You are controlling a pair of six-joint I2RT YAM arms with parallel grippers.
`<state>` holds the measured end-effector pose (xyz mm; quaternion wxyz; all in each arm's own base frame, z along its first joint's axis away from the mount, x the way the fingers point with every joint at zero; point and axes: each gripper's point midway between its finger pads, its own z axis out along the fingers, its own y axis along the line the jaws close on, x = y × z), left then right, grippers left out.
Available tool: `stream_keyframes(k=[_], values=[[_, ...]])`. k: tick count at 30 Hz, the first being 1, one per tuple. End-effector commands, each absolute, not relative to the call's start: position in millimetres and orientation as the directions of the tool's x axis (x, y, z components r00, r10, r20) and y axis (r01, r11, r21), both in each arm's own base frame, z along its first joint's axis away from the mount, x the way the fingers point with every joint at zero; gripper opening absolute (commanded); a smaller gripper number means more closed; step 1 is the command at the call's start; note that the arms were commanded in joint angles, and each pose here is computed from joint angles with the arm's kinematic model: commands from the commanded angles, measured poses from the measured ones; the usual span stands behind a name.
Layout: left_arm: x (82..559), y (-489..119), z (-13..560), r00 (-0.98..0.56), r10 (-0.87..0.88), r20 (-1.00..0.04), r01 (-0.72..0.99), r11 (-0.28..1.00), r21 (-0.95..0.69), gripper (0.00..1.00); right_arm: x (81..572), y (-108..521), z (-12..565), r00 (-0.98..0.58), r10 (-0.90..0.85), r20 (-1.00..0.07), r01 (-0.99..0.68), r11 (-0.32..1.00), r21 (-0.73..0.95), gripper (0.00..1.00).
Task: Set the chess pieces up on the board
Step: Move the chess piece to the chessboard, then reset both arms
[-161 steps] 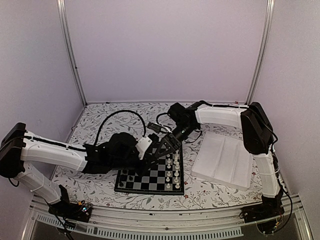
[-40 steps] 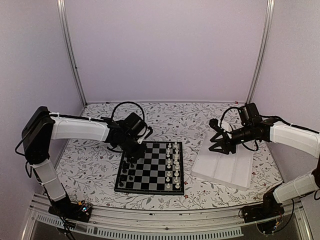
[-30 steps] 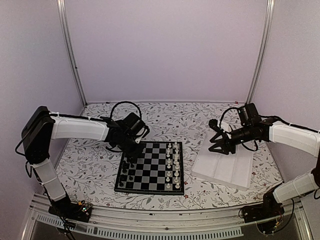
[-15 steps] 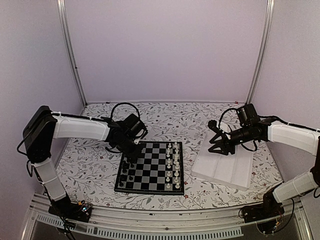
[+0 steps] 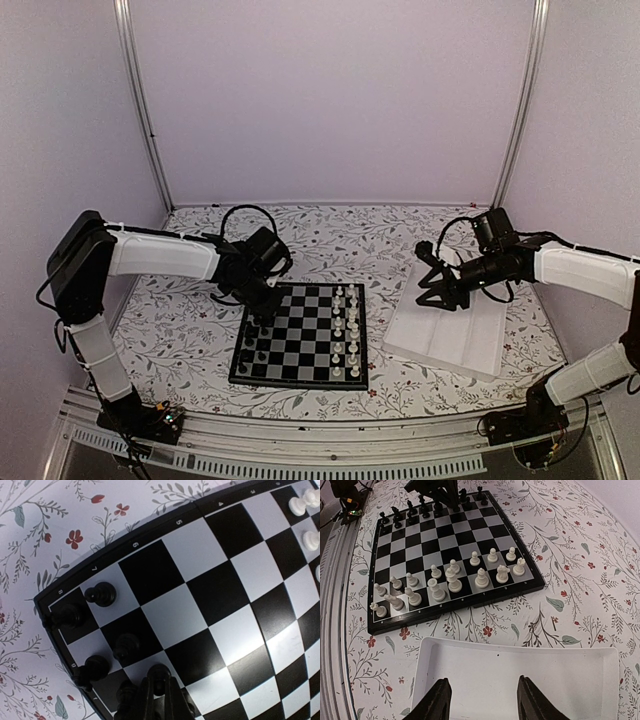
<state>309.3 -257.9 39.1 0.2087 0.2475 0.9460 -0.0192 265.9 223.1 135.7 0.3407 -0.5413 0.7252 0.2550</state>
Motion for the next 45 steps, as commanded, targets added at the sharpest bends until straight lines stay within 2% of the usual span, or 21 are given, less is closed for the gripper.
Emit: stream_keyframes(k=[1,12,20,24,32,36,37,39,41,45], values=[[304,-247,22,-0.822,0.455,-0.342,0.461,0.885,0.071,0.04,269,225,143,-0.176,-0.605,-0.776,-0.961,0.277,0.002,0.48],[303,-250,31,-0.819,0.449,-0.356,0.463,0.885,0.052,0.06,270,225,142,-0.178,-0.607,-0.775,-0.961,0.277,0.004,0.49],[308,-252,47,-0.813,0.436,-0.387,0.453,0.89,0.049,0.23,273,226,152,-0.171,-0.596,-0.785,-0.958,0.287,-0.01,0.49],[311,-257,67,-0.799,0.431,-0.419,0.459,0.888,0.037,0.27,281,224,168,-0.158,-0.588,-0.793,-0.946,0.32,-0.049,0.51],[317,-259,135,-0.716,0.433,-0.548,0.495,0.868,0.039,0.34,293,211,203,-0.125,-0.615,-0.779,-0.907,0.389,-0.161,0.53],[326,-255,180,-0.637,0.443,-0.631,0.503,0.859,0.096,0.38,305,198,237,-0.109,-0.598,-0.794,-0.852,0.467,-0.236,0.55],[330,-253,194,-0.61,0.444,-0.656,0.497,0.859,0.119,0.39,309,193,246,-0.105,-0.592,-0.799,-0.833,0.491,-0.254,0.58],[340,-247,222,-0.543,0.436,-0.718,0.471,0.866,0.17,0.43,319,177,264,-0.104,-0.577,-0.81,-0.777,0.556,-0.296,0.72],[351,-238,251,-0.458,0.427,-0.78,0.429,0.874,0.226,0.48,332,153,287,-0.107,-0.55,-0.828,-0.679,0.649,-0.343,0.97],[366,-215,300,-0.313,0.332,-0.89,0.36,0.908,0.213,0.63,358,92,329,-0.148,-0.411,-0.9,-0.398,0.857,-0.326,0.99]])
